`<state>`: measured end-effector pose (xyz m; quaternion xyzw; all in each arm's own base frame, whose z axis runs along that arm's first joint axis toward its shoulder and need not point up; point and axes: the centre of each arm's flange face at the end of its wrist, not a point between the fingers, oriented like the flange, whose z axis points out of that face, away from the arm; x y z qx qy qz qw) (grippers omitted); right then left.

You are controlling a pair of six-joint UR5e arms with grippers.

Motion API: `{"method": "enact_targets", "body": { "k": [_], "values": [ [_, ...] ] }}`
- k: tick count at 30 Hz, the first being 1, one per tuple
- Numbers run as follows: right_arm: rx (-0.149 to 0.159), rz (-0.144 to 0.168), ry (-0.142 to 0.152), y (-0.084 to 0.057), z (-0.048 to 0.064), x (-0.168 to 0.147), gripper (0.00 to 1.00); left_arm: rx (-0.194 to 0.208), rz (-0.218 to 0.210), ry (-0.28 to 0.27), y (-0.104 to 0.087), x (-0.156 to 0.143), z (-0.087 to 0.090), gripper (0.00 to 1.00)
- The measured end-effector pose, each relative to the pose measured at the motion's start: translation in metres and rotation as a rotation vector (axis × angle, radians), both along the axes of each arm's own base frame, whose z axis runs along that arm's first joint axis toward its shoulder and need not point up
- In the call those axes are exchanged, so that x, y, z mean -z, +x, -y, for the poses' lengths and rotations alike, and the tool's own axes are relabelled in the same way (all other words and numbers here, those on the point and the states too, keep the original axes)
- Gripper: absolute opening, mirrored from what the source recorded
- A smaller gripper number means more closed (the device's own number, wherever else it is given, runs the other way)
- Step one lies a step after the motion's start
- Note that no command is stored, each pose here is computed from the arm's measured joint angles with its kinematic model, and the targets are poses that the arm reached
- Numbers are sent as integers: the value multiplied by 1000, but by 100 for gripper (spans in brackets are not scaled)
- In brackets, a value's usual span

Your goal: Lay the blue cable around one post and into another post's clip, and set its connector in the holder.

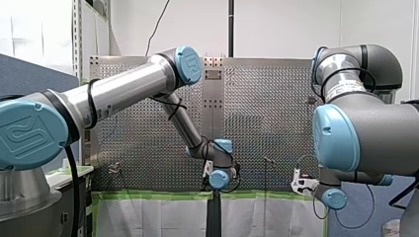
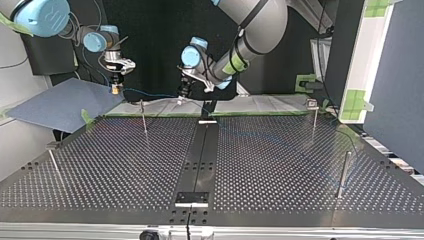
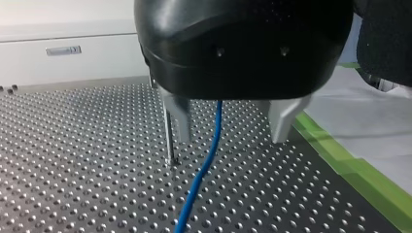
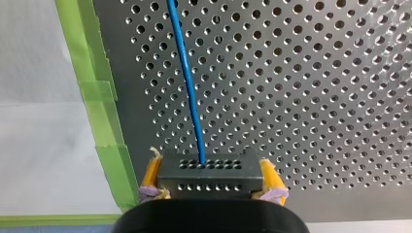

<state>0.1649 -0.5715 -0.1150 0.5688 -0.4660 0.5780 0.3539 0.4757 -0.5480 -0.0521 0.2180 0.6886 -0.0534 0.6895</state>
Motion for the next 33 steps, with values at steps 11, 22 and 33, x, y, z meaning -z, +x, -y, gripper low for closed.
{"method": "enact_targets", "body": {
  "k": [11,22,33],
  "values": [
    [4,1,-5,-1,1,0,0,66,20,3,-3,-14,11,30],
    [8,6,-7,-3,2,-1,0,70,21,7,-2,-15,11,12],
    [16,22,-15,-7,5,-2,0,67,21,6,-2,-15,11,43]
  ]
}}
